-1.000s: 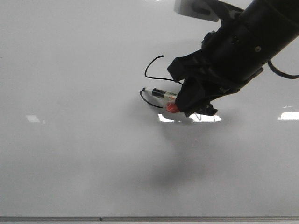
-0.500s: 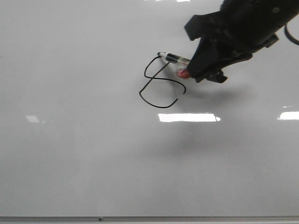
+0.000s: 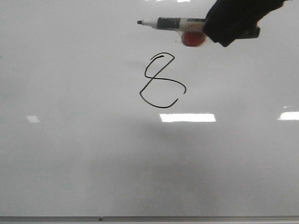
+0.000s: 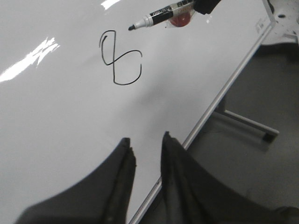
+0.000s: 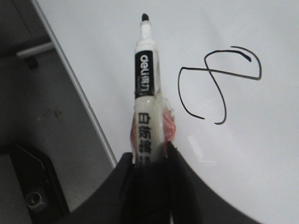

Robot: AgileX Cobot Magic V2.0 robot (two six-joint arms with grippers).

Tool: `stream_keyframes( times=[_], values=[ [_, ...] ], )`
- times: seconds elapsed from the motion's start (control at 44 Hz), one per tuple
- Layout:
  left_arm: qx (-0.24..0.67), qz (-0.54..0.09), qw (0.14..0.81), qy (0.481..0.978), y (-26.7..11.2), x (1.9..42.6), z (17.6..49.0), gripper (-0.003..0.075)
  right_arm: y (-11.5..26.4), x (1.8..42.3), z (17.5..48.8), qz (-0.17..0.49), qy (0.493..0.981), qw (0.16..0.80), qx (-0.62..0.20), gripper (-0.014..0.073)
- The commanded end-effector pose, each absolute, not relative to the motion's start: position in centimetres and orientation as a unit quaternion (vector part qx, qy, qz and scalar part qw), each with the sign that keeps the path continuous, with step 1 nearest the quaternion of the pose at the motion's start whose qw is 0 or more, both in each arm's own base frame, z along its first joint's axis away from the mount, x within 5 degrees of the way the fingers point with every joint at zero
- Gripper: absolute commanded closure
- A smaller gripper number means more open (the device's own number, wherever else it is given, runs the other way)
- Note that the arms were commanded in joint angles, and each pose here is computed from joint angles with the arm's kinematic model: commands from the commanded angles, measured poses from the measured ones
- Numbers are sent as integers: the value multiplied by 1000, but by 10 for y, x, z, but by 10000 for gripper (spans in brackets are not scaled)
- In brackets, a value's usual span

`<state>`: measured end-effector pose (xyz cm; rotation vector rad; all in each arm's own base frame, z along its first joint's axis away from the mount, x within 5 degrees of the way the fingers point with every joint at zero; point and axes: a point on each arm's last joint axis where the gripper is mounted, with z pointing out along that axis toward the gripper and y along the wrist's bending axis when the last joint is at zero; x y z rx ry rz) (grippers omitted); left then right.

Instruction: Write number 8 on whiteboard

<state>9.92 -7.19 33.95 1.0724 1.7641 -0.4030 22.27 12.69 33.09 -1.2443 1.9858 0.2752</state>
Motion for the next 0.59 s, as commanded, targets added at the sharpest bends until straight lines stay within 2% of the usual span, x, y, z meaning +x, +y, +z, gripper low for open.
stream_keyframes(
  times=[0.0,0.136,0.273,0.409,0.568],
  values=[
    [479,-172,493,705,-83,117,366,389,125,212,355,76,722,427,-539,653],
    [560,-134,465,672,-109,136,370,384,135,198,361,80,692,436,-570,653],
    [592,-104,468,648,-139,142,370,382,153,185,362,75,654,428,-620,653],
    [611,-111,481,619,-158,136,372,382,170,169,362,78,615,427,-659,653],
    [637,-119,457,610,-171,133,364,382,185,157,364,91,585,439,-676,653]
  ],
)
